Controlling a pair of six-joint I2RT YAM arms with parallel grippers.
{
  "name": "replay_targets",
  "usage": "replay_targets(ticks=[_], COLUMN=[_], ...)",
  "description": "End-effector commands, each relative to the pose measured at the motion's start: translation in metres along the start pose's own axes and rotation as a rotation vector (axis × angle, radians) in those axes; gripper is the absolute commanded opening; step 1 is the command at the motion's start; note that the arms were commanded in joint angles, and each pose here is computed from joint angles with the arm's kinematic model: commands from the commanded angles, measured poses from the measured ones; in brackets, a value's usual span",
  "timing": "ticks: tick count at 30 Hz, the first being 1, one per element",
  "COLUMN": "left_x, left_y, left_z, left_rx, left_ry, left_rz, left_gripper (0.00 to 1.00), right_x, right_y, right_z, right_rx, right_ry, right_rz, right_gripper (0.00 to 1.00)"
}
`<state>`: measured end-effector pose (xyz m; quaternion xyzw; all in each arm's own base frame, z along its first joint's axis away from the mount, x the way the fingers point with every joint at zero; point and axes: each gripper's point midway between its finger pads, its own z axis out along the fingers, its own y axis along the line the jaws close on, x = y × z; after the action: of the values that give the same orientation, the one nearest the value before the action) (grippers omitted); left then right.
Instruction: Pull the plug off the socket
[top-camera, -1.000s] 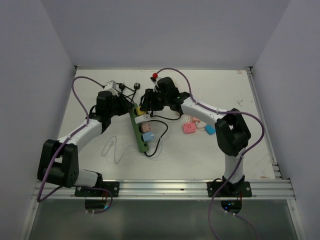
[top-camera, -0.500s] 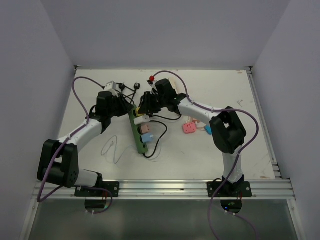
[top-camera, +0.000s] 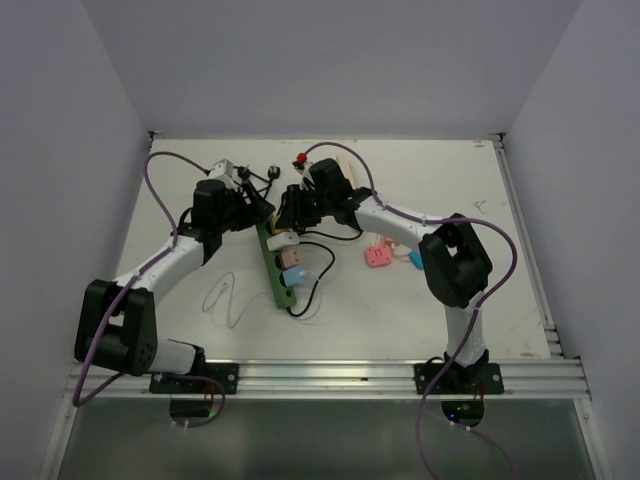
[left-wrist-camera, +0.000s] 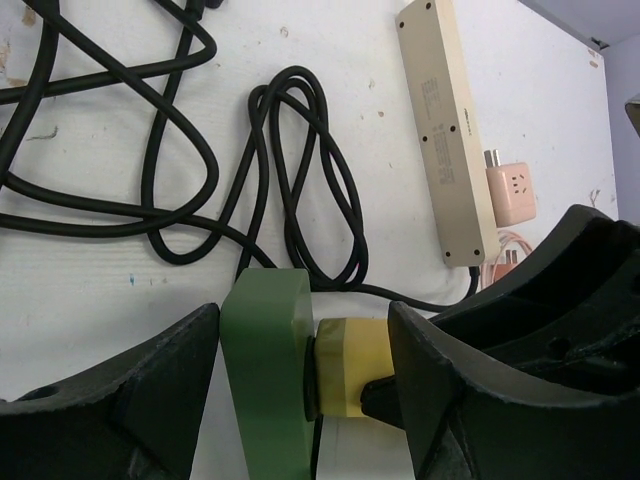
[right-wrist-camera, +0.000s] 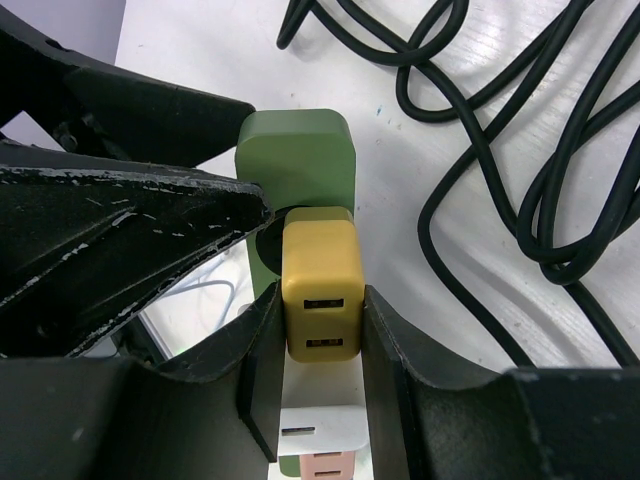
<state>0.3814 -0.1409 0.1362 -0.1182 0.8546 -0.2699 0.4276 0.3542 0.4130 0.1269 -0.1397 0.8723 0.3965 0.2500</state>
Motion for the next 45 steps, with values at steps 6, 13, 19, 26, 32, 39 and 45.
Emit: replay_targets(ticks=[6,13,19,26,32,39,45], left_x=[-0.014,0.000,0.006,-0.005,-0.020,-0.035,-0.039], left_y=[-0.008,0.004,0.010,0.001,-0.012,-0.028,-0.035], left_z=[0.005,0.014,0.018,0.012,0.001,-0.008,-0.011], left_rx=[-0.010,-0.044,-0.055,-0.019,0.028,0.082,0.105], left_ry=[-0.017,0.023,0.030,-0.007,-0.070,-0.111,-0.119], left_rz=[-0.036,-0.052,-0.054,-0.018,0.018,0.036,0.043], left_gripper=[0.71,0.66,0.51,0.09,0.00,0.00,0.00], right_x=[-0.030,-0.031,-0.034,-0.027,-0.027,-0.028,-0.028], right_y=[0.050,0.053,0.058,0.060,0.064,0.069,0.068], right_z=[-0.028,-0.029,-0.030,-0.031,-0.031,-0.028,-0.025], right_rx=[-0.121,-0.133,-0.153,-0.170,-0.181,-0.198,-0.191], right_ry=[-0.095,-0.102,-0.108,-0.078,-0.061,-0.053,-0.051], right_rz=[-0.095,-0.099,-0.104,-0.088,-0.078,-0.072,-0.073], right_gripper=[0.00,0.00,0.00,0.00,0.35,0.49,0.49])
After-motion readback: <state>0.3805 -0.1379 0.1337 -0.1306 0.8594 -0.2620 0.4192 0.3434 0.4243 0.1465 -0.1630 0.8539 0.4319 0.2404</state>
